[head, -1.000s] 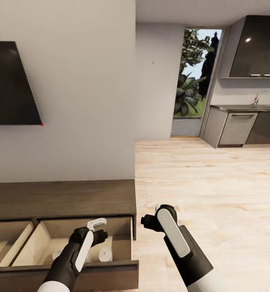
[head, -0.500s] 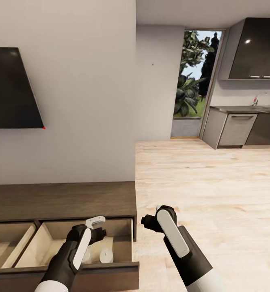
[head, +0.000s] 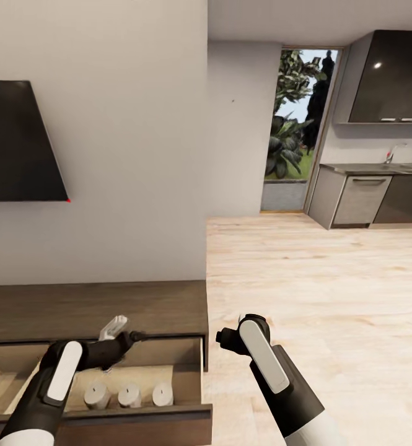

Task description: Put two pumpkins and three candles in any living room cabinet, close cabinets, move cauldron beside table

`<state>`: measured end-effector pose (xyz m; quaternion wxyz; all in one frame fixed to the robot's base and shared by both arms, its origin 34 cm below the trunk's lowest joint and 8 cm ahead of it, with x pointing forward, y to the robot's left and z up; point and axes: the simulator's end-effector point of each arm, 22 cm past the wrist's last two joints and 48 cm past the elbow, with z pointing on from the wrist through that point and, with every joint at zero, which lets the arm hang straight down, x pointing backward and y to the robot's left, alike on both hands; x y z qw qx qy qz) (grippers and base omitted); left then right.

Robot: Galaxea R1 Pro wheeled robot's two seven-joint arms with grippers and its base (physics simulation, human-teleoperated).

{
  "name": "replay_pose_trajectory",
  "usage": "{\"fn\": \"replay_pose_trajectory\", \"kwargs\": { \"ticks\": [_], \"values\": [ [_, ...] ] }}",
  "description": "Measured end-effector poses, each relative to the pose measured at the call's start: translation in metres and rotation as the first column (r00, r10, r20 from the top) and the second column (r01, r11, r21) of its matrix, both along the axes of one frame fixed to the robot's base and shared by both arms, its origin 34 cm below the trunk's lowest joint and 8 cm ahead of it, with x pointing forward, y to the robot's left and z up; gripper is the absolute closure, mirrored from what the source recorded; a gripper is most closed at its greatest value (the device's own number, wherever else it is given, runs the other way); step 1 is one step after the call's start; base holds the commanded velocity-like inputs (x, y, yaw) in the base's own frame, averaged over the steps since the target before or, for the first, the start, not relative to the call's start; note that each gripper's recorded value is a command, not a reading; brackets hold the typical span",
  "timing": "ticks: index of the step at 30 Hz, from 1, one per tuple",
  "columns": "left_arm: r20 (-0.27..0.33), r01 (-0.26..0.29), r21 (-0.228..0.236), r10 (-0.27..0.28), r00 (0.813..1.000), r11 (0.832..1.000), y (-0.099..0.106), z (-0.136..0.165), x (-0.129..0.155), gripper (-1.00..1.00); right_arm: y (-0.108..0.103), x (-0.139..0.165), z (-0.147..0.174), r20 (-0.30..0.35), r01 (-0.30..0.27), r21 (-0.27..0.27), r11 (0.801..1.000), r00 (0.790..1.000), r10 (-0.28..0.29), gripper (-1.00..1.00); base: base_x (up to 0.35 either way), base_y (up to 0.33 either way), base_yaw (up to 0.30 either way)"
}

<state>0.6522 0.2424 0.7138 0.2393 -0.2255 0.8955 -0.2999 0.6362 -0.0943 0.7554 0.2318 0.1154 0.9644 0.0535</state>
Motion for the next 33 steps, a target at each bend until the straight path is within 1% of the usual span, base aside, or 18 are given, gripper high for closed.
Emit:
{"fn": "replay_pose_trajectory", "kwargs": {
  "ticks": [1,2,5,7,17,23,33],
  "values": [
    [0.032,0.008,-0.041,-0.007,0.999,0.999,0.002,0.011,0.003,-1.00,0.000,0.000,0.002,0.000,0.001,0.000,1.000,1.000,-0.001,-1.00,0.000,0.000,0.000],
    [0.052,0.015,-0.066,-0.011,0.999,0.998,0.003,0.018,0.005,-1.00,0.000,0.000,0.004,0.000,0.001,0.000,1.000,1.000,-0.001,-1.00,0.000,0.000,0.000],
    [0.090,0.029,-0.109,-0.019,0.996,0.994,0.004,0.035,0.009,-1.00,0.000,0.001,0.009,-0.001,0.001,0.000,1.000,1.000,-0.001,-1.00,0.000,0.000,0.000],
    [0.106,0.034,-0.126,-0.021,0.994,0.991,0.005,0.043,0.010,-1.00,0.000,0.001,0.012,-0.001,0.001,0.000,1.000,1.000,-0.001,-1.00,0.000,0.000,0.000],
    [0.128,0.026,-0.141,-0.008,0.992,0.990,0.021,0.070,0.013,-1.00,0.000,0.002,0.030,0.000,0.001,-0.001,1.000,1.000,-0.001,-1.00,0.000,0.000,0.000],
    [0.133,0.023,-0.155,-0.002,0.991,0.988,0.023,0.082,0.014,-1.00,0.000,0.002,0.040,0.001,0.002,0.000,1.000,1.000,-0.002,-1.00,0.000,0.000,0.000],
    [0.124,0.023,-0.154,-0.003,0.992,0.988,0.022,0.094,0.010,-1.00,0.000,0.003,0.056,0.004,0.010,0.004,1.000,1.000,-0.010,-1.00,0.000,0.000,0.000]
  ]
}}
